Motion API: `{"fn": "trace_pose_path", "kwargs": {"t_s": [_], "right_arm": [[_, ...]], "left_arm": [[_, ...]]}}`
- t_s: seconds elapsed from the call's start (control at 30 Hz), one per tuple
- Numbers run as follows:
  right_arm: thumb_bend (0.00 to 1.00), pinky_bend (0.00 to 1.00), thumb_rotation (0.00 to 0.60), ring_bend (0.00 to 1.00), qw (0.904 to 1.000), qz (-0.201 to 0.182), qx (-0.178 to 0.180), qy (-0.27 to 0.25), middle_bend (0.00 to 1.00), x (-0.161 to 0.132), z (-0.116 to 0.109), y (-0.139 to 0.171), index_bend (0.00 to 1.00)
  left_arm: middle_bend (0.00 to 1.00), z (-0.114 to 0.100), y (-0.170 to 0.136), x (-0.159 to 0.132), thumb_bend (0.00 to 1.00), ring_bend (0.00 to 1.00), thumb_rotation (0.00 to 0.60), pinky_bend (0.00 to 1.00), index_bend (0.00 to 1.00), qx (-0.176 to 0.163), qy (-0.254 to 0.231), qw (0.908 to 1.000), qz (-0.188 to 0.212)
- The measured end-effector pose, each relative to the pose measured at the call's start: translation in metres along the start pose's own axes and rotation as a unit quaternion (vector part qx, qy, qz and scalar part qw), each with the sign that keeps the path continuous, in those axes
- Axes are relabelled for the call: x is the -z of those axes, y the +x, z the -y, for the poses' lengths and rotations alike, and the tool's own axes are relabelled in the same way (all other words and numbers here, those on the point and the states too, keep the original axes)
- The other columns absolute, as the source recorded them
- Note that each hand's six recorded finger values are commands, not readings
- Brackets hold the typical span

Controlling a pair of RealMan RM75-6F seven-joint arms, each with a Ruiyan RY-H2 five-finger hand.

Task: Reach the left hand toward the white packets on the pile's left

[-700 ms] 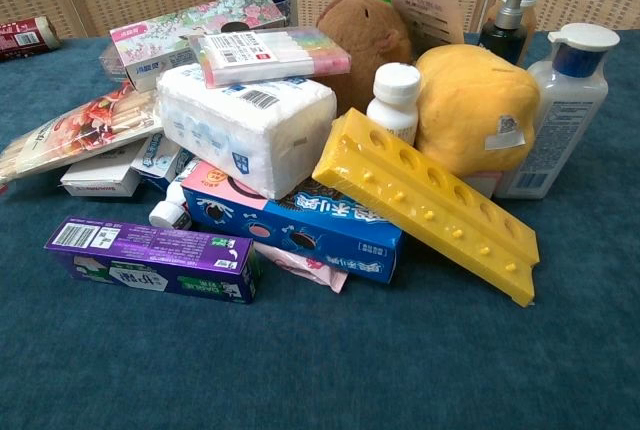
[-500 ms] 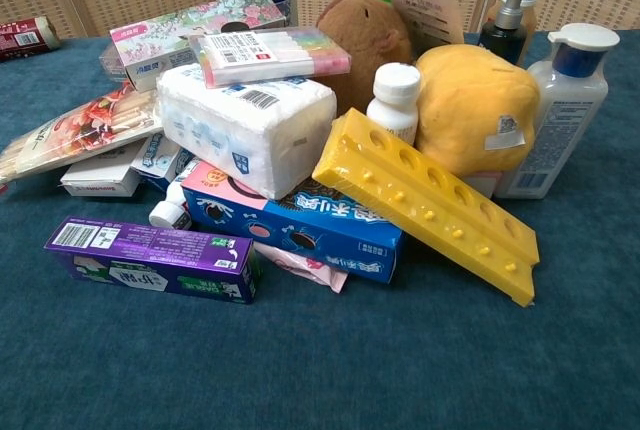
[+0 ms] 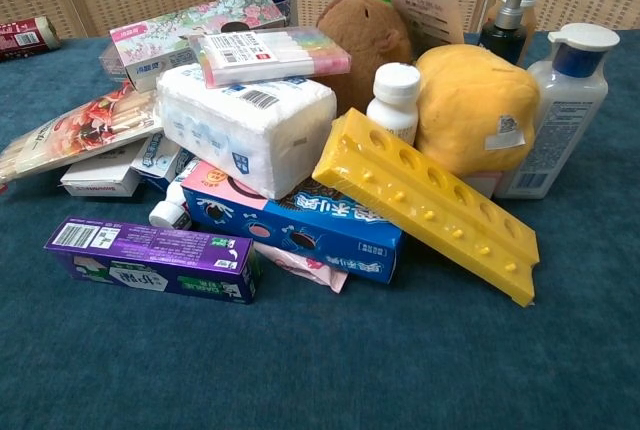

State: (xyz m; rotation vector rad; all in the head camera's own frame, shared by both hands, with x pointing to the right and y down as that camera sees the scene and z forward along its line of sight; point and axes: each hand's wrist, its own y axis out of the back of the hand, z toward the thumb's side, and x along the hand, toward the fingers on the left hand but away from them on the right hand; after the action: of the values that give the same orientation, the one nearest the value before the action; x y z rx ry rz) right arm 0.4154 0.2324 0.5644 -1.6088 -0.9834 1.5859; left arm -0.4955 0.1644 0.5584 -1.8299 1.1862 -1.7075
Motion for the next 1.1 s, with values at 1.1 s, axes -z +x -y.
{"fn": "trace_pose_path", "kwargs": {"t_s": [1.1], "right_arm": [[0.0,0.0,0.544,0.0,0.9995,0.009,0.004,-0.029,0.0,0.007,-0.011,0.0,0.0]], "left_arm": [[0.01,0.104,0.114,-0.104,0.0,0.01,0.6,0.01,0.02,0.125,0.023,0.9919,0.009]]}}
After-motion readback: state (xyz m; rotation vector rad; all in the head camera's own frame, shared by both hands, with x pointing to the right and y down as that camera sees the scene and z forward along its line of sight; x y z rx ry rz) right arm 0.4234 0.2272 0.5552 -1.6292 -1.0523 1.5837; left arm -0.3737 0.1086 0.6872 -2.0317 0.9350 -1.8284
